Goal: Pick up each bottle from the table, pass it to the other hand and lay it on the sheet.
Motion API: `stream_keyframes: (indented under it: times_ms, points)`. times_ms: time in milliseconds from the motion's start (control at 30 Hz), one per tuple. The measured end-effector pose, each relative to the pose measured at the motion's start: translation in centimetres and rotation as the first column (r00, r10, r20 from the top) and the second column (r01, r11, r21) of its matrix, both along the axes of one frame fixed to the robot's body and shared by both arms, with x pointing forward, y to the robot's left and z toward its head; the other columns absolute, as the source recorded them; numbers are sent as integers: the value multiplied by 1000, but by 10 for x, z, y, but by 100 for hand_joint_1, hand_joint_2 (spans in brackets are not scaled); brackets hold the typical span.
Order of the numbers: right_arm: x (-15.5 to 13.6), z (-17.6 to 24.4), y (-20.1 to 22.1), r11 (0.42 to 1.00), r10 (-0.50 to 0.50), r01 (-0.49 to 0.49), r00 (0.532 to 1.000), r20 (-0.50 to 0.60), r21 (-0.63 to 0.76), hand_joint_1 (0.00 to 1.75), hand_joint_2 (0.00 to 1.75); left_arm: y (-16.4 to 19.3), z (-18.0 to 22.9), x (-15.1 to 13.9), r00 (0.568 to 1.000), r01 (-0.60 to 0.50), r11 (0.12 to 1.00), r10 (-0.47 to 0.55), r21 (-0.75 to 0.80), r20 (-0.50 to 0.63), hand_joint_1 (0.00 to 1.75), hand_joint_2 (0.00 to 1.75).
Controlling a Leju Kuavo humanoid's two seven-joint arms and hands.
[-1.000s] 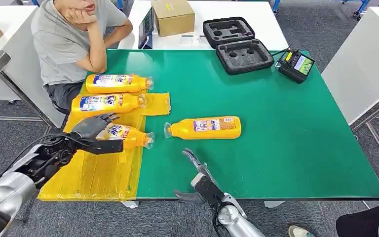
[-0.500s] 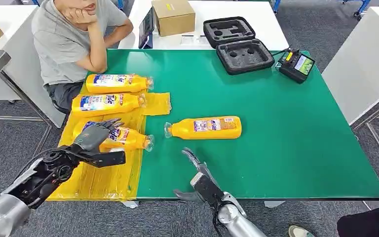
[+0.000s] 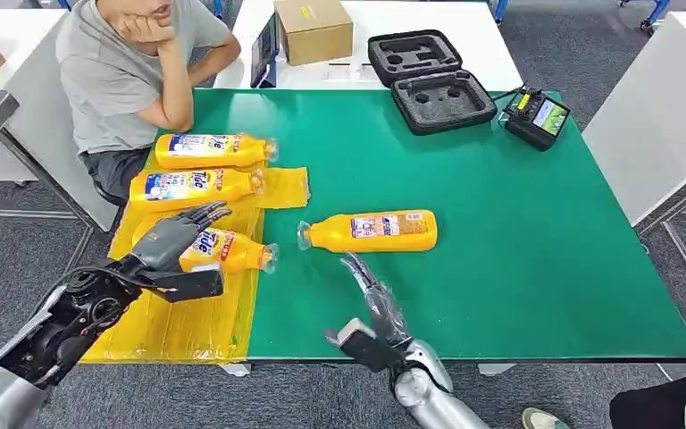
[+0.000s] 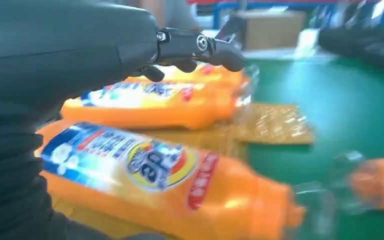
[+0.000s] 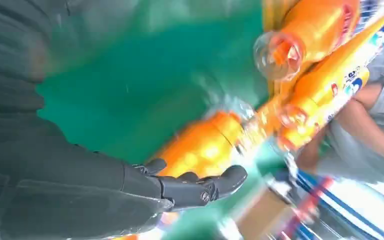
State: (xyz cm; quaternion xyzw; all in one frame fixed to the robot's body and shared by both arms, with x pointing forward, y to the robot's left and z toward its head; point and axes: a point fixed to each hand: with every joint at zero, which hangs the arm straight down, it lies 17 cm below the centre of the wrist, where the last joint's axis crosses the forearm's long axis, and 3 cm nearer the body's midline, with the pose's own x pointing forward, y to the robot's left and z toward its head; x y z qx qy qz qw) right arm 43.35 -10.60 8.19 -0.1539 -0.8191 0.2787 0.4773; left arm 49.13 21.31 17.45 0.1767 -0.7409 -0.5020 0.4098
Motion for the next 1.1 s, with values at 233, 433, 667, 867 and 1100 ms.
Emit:
stream_keyframes:
  times_ms: [233, 433, 667, 867, 1100]
  points:
    - [28, 28, -44, 948, -36, 91, 983, 181, -305, 0, 175, -10, 65, -45, 973, 68, 937, 15, -344, 232, 0, 175]
    - [64, 54, -88, 895, -110, 209, 960, 259, -393, 0, 175, -12, 69, -75, 968, 95, 840, 48, -534, 247, 0, 175]
    - [111, 47, -135, 761, -187, 289, 955, 231, -580, 0, 175, -48, 65, -92, 979, 131, 728, 11, -673, 203, 0, 175]
    - [139, 44, -161, 737, -217, 246, 968, 124, -630, 0, 175, -88, 74, -100, 981, 164, 658, -34, -735, 189, 0, 175]
    - [147, 39, -166, 736, -226, 220, 971, 73, -640, 0, 175, -107, 82, -104, 981, 178, 625, -49, -760, 189, 0, 175]
